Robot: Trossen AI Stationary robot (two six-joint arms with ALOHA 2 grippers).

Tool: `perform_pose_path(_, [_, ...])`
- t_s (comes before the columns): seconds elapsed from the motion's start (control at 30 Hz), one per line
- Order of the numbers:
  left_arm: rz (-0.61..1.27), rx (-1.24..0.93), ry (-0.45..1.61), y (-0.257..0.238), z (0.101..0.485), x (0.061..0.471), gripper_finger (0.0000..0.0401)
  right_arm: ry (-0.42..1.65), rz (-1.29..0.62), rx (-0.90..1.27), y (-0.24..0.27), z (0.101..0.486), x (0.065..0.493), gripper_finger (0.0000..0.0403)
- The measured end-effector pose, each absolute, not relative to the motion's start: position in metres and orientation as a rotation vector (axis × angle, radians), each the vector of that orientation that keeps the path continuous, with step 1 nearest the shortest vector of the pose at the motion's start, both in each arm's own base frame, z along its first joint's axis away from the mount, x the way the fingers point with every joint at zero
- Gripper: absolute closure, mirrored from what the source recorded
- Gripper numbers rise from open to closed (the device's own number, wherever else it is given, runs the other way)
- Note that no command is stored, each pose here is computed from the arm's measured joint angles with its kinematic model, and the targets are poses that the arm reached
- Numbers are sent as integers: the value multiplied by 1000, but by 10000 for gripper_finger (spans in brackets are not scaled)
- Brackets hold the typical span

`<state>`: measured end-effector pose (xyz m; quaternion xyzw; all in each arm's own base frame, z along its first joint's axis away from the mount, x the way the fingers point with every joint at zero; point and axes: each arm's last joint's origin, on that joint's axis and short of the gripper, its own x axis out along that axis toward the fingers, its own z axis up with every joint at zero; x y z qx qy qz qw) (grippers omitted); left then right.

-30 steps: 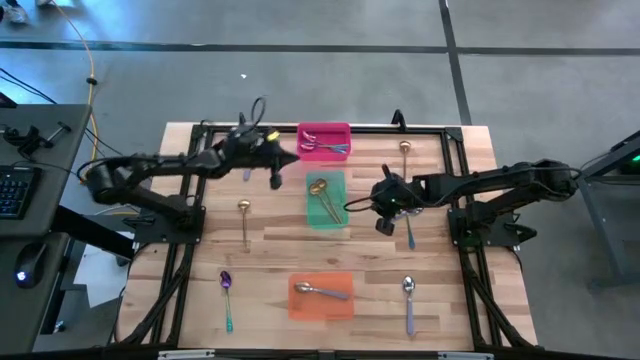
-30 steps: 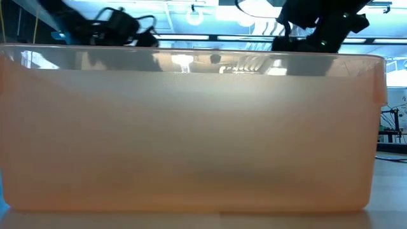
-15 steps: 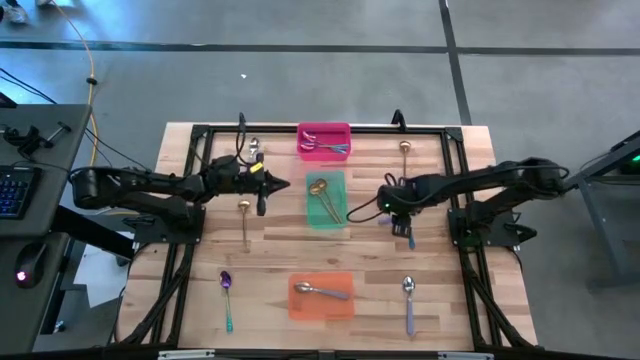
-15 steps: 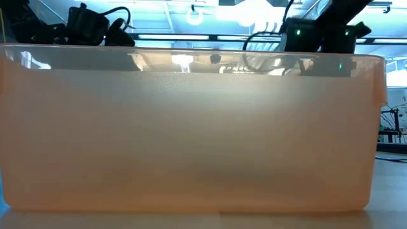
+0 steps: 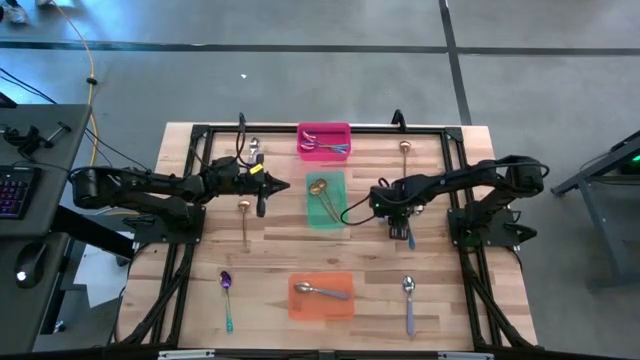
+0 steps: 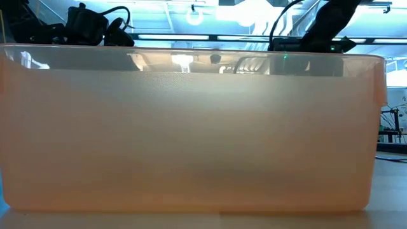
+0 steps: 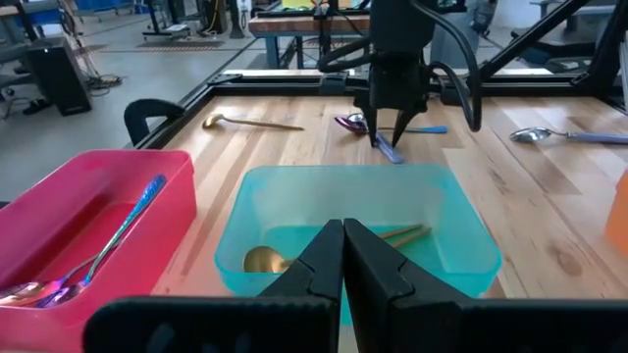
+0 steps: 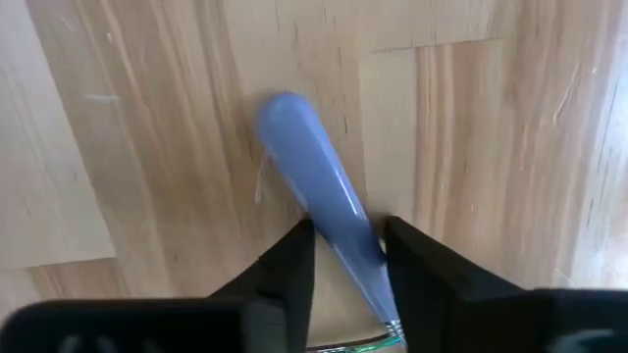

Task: Sort silverware by color (type)
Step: Put the purple spoon into the orange bin

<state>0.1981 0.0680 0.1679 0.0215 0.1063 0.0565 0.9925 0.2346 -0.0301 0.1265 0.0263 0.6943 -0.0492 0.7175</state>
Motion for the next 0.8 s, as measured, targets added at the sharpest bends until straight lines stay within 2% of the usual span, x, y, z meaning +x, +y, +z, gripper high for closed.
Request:
perform_pose_path(0.13, [113, 43, 213, 68, 168, 198, 401, 1528, -102, 46, -30, 127, 235, 365])
perform_pose_path(0.23, [113, 43, 213, 68, 168, 198, 401, 1526, -99, 42, -30, 129, 234, 391])
perform_pose_path(0.4, [113, 43, 213, 68, 168, 198, 401, 1516, -141, 74, -30, 142, 234, 384])
perform_pose_path(0.63, [120, 43, 216, 68, 168, 198, 401, 1516, -155, 123, -20, 185, 243, 387])
perform_pose_path(0.8, [150, 45, 219, 69, 168, 198, 401, 1397, -118, 188, 3, 220, 265, 387])
